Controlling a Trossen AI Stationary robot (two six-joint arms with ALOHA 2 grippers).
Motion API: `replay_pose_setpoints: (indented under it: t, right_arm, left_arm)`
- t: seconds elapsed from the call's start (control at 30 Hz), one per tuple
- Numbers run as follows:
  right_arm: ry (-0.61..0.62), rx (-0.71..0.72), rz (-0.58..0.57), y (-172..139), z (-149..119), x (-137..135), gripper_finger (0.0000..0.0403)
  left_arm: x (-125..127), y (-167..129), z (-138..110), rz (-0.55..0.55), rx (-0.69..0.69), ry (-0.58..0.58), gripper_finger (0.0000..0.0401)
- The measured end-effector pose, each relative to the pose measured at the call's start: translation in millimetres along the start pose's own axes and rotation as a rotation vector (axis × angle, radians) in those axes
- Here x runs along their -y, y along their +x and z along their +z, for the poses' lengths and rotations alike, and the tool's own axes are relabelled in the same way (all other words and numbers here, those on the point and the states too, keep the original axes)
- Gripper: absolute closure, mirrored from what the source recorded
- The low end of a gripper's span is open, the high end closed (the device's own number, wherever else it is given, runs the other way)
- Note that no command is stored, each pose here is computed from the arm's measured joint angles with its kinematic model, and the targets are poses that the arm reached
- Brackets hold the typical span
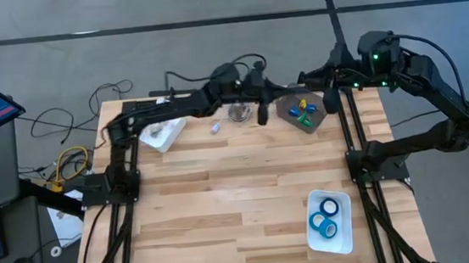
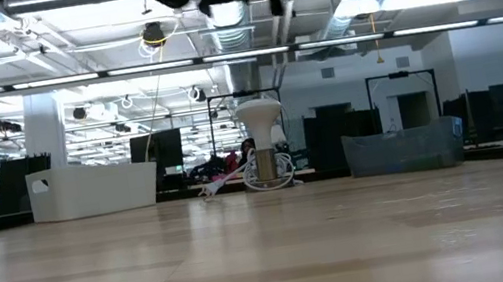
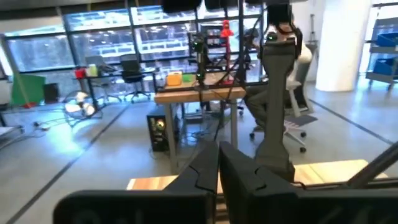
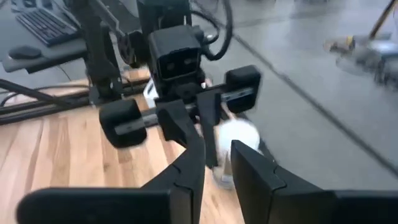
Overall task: Pick and place Stapler, Stapler remover, tape
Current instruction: Return to Home Position
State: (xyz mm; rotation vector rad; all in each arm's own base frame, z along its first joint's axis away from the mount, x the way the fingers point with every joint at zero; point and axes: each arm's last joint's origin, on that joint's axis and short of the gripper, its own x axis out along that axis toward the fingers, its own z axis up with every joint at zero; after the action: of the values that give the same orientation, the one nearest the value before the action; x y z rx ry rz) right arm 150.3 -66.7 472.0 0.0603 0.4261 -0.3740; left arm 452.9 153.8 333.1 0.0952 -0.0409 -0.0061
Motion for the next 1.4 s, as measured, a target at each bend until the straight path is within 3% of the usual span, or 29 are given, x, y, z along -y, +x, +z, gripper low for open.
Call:
replay_pose_setpoints:
  t: [0.2, 0.37, 0.6, 0.83, 1.1, 1.27, 1.4]
  right_arm:
    - [-0.078, 0.116, 0.023, -11.2, 7.9, -6.0, 0.0351]
    - [-0.092, 0.19, 0.03, -26.6, 10.1, -8.0, 0.0392]
    - [-0.101, 0.221, 0.056, -44.2, 6.2, -11.5, 0.04]
    - [-0.097, 0.266, 0.062, -64.9, 1.4, -11.7, 0.0402]
    - [-0.03, 0.312, 0.067, -88.8, -12.6, -10.5, 0.0403]
    - [0.017, 0.359, 0.066, -100.0, -34.1, -9.7, 0.0403]
    - [0.074, 0.406, 0.077, -108.0, -55.9, -9.4, 0.0403]
  left_arm:
    - [17.3, -56.4, 16.5, 0.0, -0.042, -0.02, 0.04]
    - [41.2, -119.0, 40.8, -0.003, 0.003, -0.009, 0.04]
    - [75.6, -207.3, 66.7, 0.135, 0.078, -0.016, 0.04]
    - [99.6, -273.8, 72.4, 0.232, 0.127, -0.017, 0.04]
    - [114.8, -313.9, 69.2, 0.306, 0.128, -0.031, 0.04]
    - [122.2, -325.8, 65.0, 0.279, 0.073, -0.06, 0.04]
    - [130.1, -342.0, 70.0, 0.238, 0.112, -0.064, 0.04]
